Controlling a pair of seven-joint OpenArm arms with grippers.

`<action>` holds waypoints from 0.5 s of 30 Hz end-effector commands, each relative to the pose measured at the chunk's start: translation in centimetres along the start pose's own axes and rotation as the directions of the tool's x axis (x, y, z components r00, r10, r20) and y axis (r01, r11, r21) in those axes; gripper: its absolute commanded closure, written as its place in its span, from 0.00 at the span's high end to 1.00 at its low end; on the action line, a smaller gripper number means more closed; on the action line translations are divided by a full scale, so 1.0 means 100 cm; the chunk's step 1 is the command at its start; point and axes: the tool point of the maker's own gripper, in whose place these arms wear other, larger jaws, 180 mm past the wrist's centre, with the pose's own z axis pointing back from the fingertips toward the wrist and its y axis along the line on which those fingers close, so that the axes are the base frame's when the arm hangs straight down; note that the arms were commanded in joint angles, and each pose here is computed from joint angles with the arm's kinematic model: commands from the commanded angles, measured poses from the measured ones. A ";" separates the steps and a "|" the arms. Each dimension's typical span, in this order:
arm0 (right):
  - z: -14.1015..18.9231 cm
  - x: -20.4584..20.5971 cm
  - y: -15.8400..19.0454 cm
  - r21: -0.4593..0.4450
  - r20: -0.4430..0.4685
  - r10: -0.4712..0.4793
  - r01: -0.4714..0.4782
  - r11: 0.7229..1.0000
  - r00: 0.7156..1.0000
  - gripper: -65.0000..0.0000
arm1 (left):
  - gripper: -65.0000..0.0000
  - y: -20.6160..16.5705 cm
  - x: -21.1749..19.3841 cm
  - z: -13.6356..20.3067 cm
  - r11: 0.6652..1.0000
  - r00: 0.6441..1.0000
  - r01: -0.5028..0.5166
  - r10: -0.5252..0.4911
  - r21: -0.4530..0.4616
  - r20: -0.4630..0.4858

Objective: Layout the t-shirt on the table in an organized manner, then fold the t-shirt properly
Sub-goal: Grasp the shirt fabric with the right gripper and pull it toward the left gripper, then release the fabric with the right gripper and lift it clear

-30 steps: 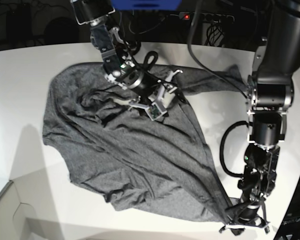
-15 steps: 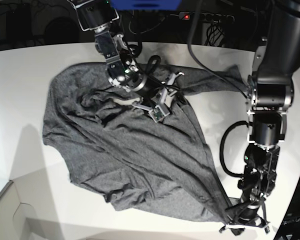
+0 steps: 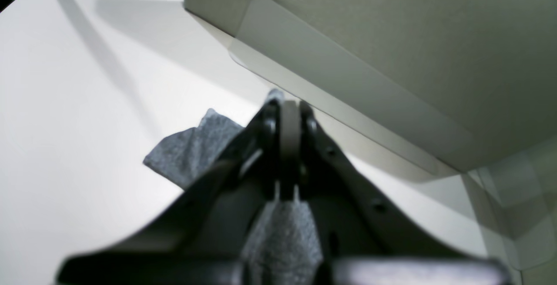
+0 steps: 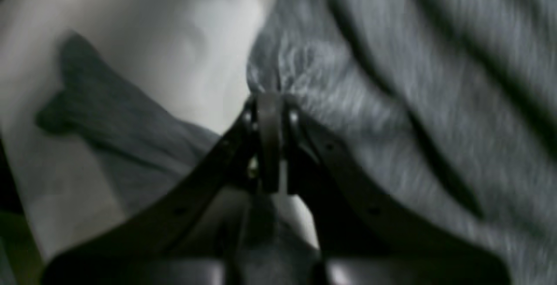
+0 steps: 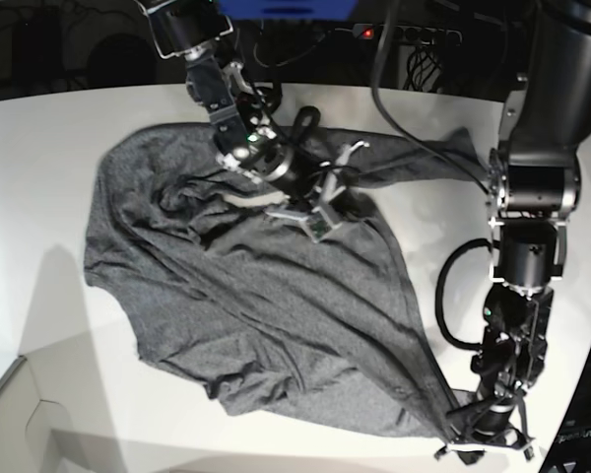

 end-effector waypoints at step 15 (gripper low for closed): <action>-0.009 0.045 0.159 0.361 0.142 0.142 -0.184 0.914 0.980 0.00 | 0.00 -0.006 0.095 -0.002 0.999 0.986 0.047 -0.043 -0.021 0.163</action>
